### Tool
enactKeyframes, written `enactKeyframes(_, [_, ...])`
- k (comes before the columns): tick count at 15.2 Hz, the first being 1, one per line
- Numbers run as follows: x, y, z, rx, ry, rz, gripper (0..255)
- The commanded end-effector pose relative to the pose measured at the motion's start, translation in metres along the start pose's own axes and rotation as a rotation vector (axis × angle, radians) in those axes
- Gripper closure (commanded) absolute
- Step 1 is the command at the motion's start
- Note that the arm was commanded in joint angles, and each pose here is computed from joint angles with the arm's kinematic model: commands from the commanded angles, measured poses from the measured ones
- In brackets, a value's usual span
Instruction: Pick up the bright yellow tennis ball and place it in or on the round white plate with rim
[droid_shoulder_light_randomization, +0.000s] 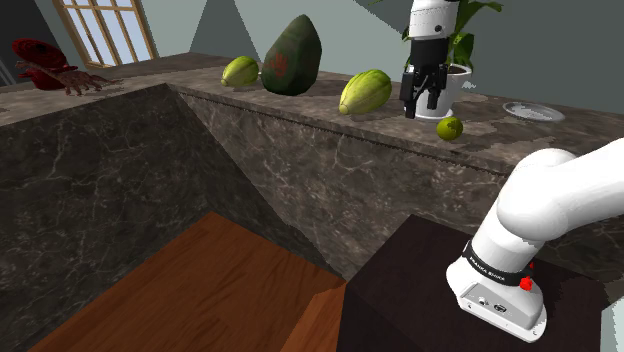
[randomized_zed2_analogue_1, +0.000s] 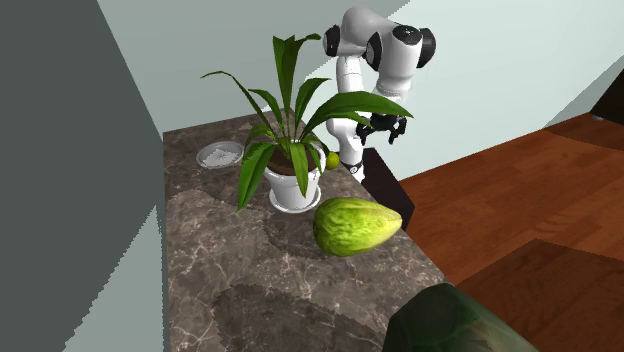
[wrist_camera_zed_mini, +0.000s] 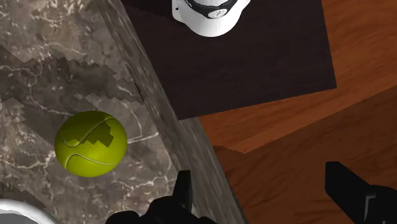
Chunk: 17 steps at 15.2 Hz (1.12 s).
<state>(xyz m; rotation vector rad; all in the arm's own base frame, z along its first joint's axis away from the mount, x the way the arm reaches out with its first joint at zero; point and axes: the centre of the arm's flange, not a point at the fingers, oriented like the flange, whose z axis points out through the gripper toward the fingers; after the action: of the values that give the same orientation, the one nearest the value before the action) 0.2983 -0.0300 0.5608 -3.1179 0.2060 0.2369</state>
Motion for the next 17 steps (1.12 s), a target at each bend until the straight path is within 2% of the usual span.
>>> enactKeyframes(1, [0.000,0.000,0.000,0.000,0.000,0.000,0])
enactKeyframes(12, [-0.033,0.118,0.039,-0.148,0.095,-0.266,0])
enactKeyframes(13, [-0.034,0.124,0.040,-0.155,0.099,-0.278,0])
enactKeyframes(17, [-0.032,0.127,0.061,-0.155,0.099,-0.278,0])
